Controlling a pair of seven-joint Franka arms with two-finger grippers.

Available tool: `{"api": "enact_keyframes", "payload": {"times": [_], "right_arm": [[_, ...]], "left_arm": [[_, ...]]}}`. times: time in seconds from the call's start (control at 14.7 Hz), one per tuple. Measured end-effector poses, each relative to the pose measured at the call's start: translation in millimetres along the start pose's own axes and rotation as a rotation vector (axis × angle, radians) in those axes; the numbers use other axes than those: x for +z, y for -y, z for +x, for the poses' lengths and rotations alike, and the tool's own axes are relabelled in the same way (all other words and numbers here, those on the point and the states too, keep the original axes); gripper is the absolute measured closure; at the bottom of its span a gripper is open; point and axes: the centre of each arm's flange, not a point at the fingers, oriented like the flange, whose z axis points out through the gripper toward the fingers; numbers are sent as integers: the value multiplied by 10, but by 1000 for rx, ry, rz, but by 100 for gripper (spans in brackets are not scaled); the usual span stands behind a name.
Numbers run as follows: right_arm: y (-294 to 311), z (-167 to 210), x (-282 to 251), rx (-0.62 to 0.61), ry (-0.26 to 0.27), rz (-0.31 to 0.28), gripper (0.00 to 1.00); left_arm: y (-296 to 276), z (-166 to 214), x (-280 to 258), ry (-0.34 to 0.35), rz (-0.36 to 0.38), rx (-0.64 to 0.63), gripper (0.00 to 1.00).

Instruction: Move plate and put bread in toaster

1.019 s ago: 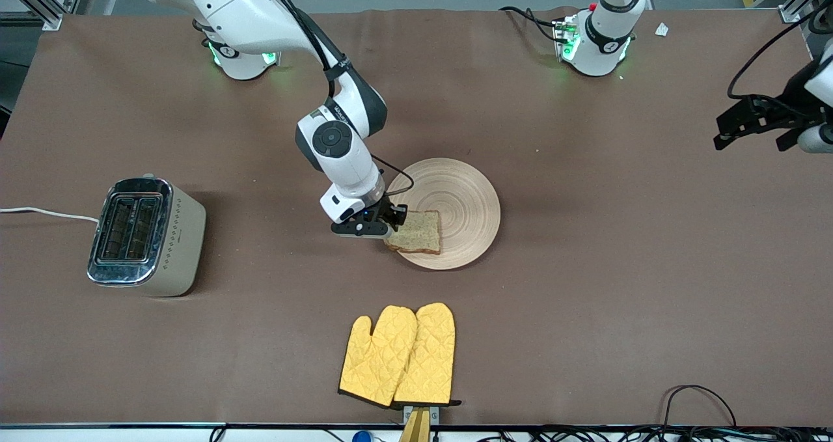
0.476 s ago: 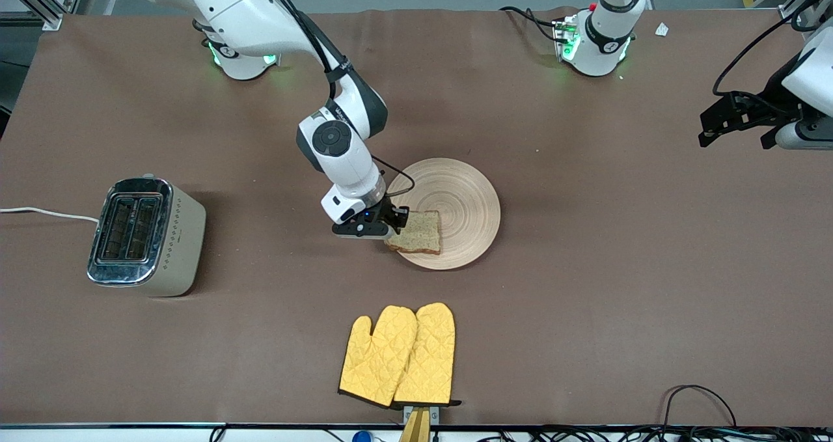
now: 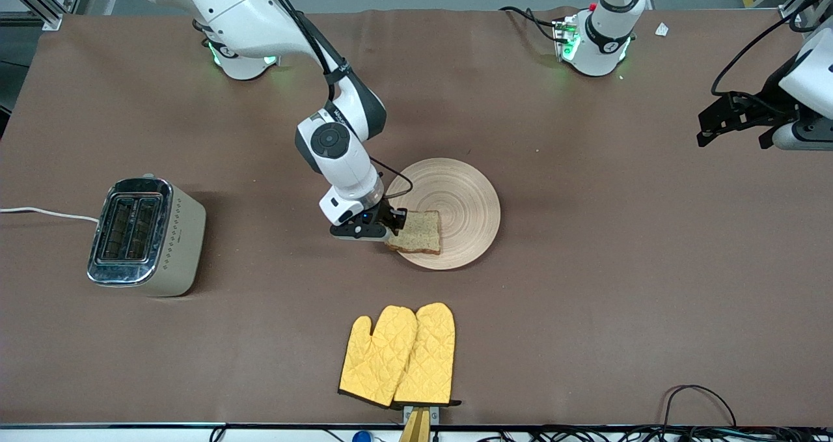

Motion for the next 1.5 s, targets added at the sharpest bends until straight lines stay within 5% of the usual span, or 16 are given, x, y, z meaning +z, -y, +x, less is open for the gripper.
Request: {"api": "enact_keyframes", "payload": {"times": [1.02,1.5], "right_arm": [[-43,13,24,1,-1,-8,63],[-72,3,62,-29,-18,-20,77]], "left_arm": [[-189,-10,14,1,-1,-19,0],[-192,-9,33,4,-1,-19,0]]}}
